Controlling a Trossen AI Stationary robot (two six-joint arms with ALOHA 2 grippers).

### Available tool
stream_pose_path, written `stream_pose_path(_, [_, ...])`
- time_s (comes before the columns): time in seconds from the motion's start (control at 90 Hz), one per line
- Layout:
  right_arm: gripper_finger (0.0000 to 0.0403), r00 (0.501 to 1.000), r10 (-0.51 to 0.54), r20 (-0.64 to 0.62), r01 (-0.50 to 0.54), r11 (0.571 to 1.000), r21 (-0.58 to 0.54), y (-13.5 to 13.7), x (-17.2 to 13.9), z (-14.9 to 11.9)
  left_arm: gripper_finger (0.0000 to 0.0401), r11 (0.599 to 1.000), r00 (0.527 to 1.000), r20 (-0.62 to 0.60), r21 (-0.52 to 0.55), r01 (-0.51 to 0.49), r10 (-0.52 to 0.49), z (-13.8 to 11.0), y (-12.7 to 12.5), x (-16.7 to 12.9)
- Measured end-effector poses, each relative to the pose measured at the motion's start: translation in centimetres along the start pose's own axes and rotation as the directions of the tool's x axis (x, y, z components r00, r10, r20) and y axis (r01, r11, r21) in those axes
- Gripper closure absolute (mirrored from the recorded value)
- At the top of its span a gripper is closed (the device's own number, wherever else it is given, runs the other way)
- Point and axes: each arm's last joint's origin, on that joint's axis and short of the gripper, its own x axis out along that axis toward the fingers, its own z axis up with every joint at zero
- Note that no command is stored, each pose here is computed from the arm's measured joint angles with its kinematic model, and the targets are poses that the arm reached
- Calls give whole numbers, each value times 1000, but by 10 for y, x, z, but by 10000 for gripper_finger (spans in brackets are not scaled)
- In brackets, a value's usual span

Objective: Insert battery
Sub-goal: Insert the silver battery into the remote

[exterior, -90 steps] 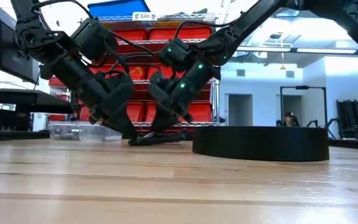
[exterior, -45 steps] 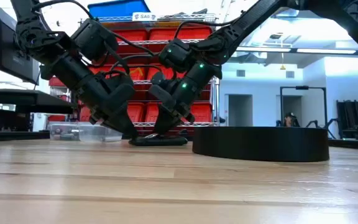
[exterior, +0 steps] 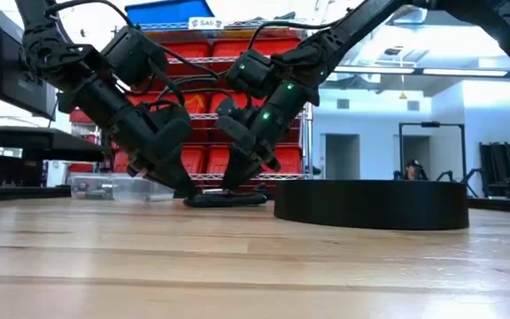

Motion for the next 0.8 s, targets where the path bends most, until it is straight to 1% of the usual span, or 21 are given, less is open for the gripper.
stream_pose_path(0.289, [403, 1000, -10, 10, 10, 999, -43, -4, -1, 2, 401, 1000, 1000, 0, 0, 0, 0, 0, 0, 0])
stream_pose_path(0.5, [403, 999, -13, 46, 18, 995, -96, -6, -7, 16, 401, 1000, 1000, -1, 1, 0, 0, 0, 0, 0])
stream_pose_path(0.611, [403, 1000, -19, 22, 22, 993, -113, -7, -9, 17, 401, 1000, 1000, -1, 0, 0, 0, 0, 0, 0])
stream_pose_path(0.8, [403, 998, -30, -59, 22, 992, -124, -7, -11, 9, 401, 1000, 1000, -2, 0, 0, 0, 0, 0, 0])
